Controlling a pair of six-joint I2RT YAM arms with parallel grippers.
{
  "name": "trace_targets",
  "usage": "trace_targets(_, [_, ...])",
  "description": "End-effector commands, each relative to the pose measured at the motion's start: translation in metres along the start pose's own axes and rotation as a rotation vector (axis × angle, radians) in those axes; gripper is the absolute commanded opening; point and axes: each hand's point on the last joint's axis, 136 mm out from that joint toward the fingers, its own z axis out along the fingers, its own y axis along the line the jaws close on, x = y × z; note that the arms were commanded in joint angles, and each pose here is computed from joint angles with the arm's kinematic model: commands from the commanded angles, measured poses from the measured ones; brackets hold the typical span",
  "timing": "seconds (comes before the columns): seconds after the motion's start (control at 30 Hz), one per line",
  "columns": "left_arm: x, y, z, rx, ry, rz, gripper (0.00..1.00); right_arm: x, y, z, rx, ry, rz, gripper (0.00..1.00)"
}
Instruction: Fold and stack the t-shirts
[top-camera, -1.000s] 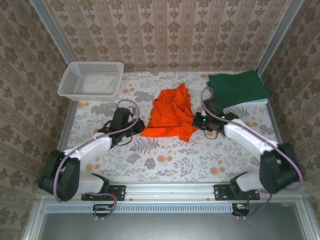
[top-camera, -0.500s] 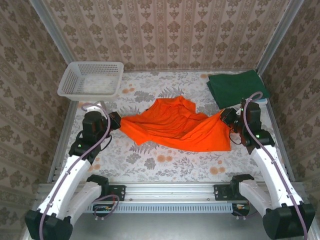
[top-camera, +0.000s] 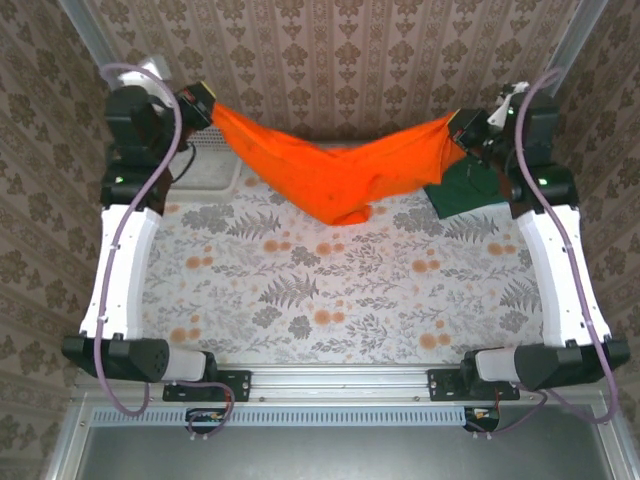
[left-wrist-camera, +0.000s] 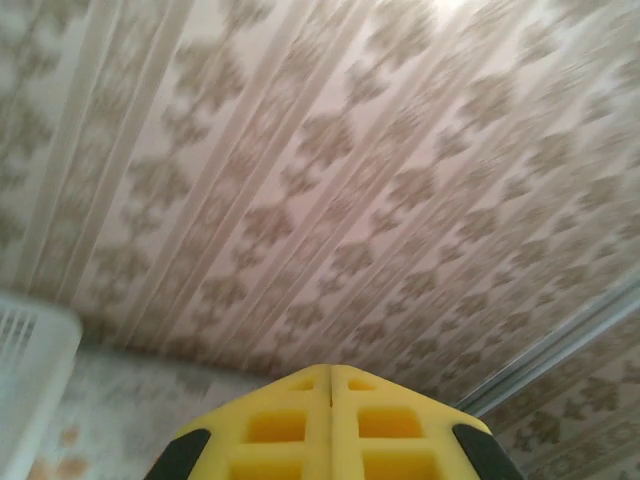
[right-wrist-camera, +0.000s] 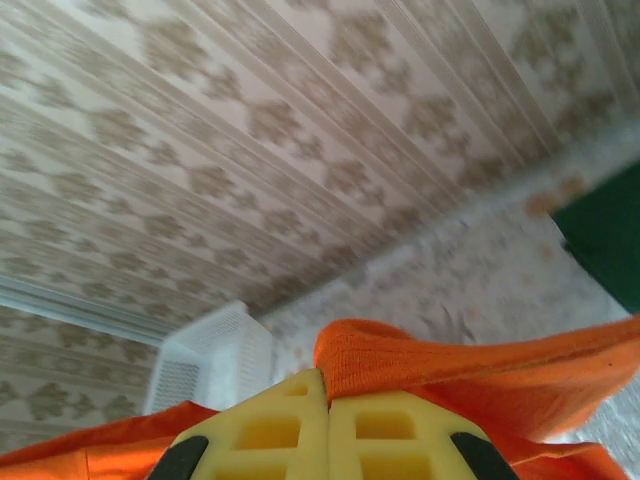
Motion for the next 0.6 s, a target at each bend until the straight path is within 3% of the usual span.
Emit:
trace_targets(0.0, [-0.002, -0.031, -0.032, 0.1, 0.021, 0.085, 0.0, 0.014, -0.006, -0.026, 0.025, 0.041, -0.04, 0.0])
trace_targets(0.17, [0.089, 0.006, -0.069, 0.027, 0.181, -0.013, 0.0, 0.11, -0.055, -0.023, 0.037, 0.308, 0.021, 0.04])
trace_targets(0.2, [0.107, 0.02, -0.084, -0.018, 0.182, -0.04, 0.0, 0.134, -0.073, -0.026, 0.064, 0.357, 0.04, 0.08])
trace_targets(0.23, [0.124, 0.037, -0.1, -0.079, 0.169, -0.074, 0.12, 0.153, -0.088, -0.029, 0.09, 0.394, 0.054, 0.1])
trace_targets(0.27, [0.134, 0.055, -0.121, -0.157, 0.128, -0.113, 0.14, 0.169, -0.106, -0.035, 0.136, 0.417, 0.061, 0.1])
trace_targets(0.3, [0.143, 0.071, -0.138, -0.211, 0.083, -0.144, 0.05, 0.181, -0.121, -0.04, 0.18, 0.436, 0.062, 0.1])
trace_targets(0.33, [0.145, 0.079, -0.154, -0.227, 0.016, -0.158, 0.01, 0.191, -0.134, -0.048, 0.222, 0.448, 0.058, 0.11])
trace_targets(0.37, [0.142, 0.083, -0.168, -0.253, -0.039, -0.152, 0.04, 0.193, -0.144, -0.055, 0.26, 0.44, 0.06, 0.18])
trace_targets(0.4, [0.135, 0.088, -0.183, -0.291, -0.091, -0.134, 0.17, 0.192, -0.152, -0.06, 0.283, 0.42, 0.074, 0.26])
trace_targets(0.43, [0.128, 0.091, -0.195, -0.325, -0.127, -0.109, 0.3, 0.189, -0.157, -0.063, 0.291, 0.389, 0.087, 0.28])
trace_targets(0.57, [0.124, 0.095, -0.189, -0.361, -0.119, -0.086, 0.32, 0.173, -0.171, -0.06, 0.334, 0.282, 0.138, 0.48])
